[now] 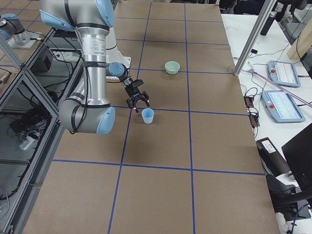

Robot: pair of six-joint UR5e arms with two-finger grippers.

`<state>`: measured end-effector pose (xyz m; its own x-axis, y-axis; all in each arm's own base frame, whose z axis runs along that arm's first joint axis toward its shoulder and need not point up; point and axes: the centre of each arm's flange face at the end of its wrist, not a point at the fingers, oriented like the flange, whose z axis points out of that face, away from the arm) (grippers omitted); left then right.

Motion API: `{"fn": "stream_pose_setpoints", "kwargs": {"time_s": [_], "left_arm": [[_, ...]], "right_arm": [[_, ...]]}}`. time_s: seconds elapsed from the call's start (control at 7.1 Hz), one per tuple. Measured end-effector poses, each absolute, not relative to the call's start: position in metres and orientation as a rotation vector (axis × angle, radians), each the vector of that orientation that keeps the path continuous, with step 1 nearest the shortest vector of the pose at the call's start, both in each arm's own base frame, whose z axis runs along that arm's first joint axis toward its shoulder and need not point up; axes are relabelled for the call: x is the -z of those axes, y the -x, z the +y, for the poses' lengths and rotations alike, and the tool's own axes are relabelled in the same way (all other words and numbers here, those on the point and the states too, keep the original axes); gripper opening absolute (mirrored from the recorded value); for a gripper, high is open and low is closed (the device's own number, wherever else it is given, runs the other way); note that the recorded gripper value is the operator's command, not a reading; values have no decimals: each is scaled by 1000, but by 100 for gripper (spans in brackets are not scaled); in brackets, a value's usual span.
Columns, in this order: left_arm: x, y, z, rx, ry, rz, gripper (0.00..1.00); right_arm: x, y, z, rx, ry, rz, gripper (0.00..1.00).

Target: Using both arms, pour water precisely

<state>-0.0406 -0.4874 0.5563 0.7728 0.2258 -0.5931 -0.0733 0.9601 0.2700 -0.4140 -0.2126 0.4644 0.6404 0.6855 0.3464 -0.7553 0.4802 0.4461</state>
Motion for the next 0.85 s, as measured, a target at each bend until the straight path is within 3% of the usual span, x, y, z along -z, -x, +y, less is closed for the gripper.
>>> {"fn": "stream_pose_setpoints", "kwargs": {"time_s": [0.85], "left_arm": [[-556,41,-488,-164,-239,670,100]], "right_arm": [[-471,427,-235,-921,-625,-100,100]]}}
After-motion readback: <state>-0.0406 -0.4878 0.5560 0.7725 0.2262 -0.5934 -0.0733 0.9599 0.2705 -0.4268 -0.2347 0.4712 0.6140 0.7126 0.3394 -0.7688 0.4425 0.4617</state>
